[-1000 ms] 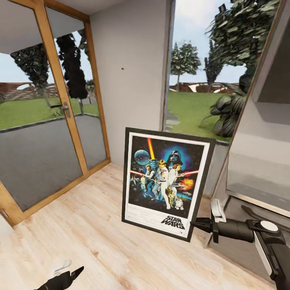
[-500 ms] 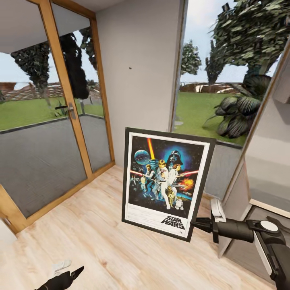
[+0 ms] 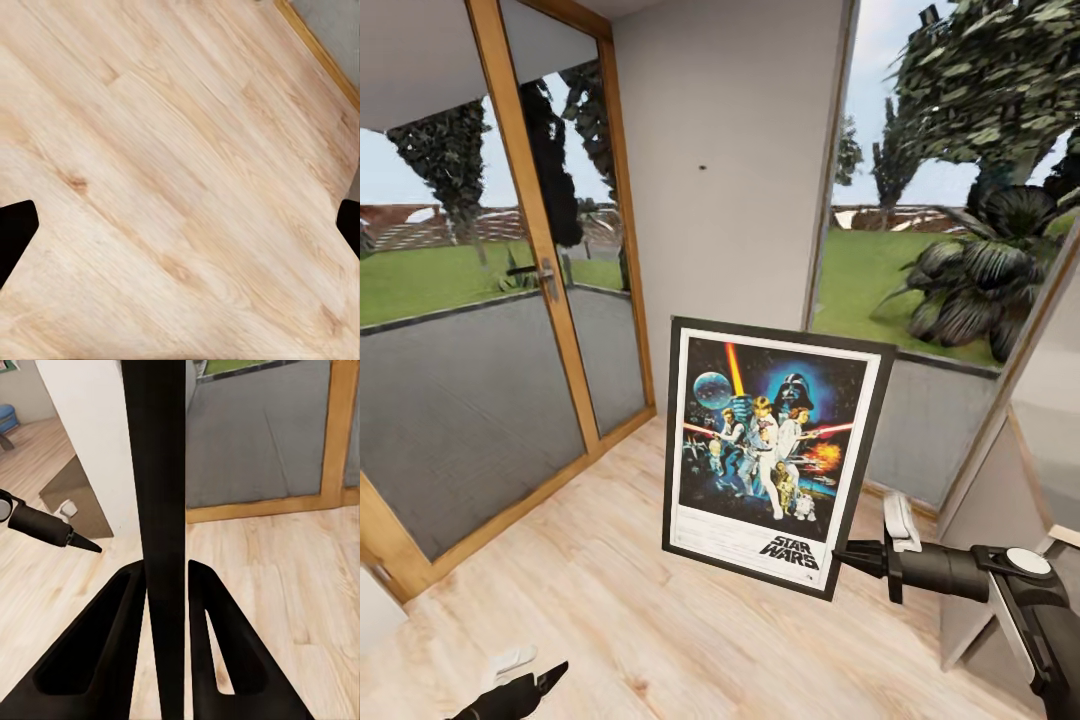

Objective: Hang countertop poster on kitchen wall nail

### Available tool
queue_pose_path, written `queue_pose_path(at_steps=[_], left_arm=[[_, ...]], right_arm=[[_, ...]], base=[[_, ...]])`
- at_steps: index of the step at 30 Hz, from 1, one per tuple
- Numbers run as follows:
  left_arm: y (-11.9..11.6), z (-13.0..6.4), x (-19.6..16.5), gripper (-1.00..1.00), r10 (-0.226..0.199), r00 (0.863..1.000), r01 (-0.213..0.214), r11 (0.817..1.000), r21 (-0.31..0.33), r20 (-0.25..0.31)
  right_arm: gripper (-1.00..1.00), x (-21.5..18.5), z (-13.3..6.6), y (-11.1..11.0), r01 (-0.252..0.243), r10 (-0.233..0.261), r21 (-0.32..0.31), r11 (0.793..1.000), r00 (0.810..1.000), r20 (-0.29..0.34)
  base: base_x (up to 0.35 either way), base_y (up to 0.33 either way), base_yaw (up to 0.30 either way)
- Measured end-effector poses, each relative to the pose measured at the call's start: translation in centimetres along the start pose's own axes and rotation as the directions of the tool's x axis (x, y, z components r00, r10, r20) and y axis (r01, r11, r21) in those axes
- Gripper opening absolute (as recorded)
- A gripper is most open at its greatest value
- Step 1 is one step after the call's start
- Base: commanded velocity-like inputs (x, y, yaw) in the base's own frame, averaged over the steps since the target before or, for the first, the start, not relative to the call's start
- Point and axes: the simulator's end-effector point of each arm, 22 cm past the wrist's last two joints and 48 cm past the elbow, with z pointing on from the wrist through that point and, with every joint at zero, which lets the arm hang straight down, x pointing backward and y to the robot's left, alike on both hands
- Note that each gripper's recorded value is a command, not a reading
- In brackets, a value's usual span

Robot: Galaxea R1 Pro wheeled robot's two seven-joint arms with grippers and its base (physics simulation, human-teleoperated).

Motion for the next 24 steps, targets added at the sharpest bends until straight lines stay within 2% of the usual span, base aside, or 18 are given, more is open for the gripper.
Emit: queue_pose_path(at_steps=[24], left_arm=[[0.00,0.00,-0.02,1.00,0.000,1.000,0.000,1.000,0.000,0.001]], right_arm=[[-1.00,-0.04,0.01,0.02,0.000,0.000,-0.001,1.000,1.000,0.002]], base=[[0.246,0.277,0.000]])
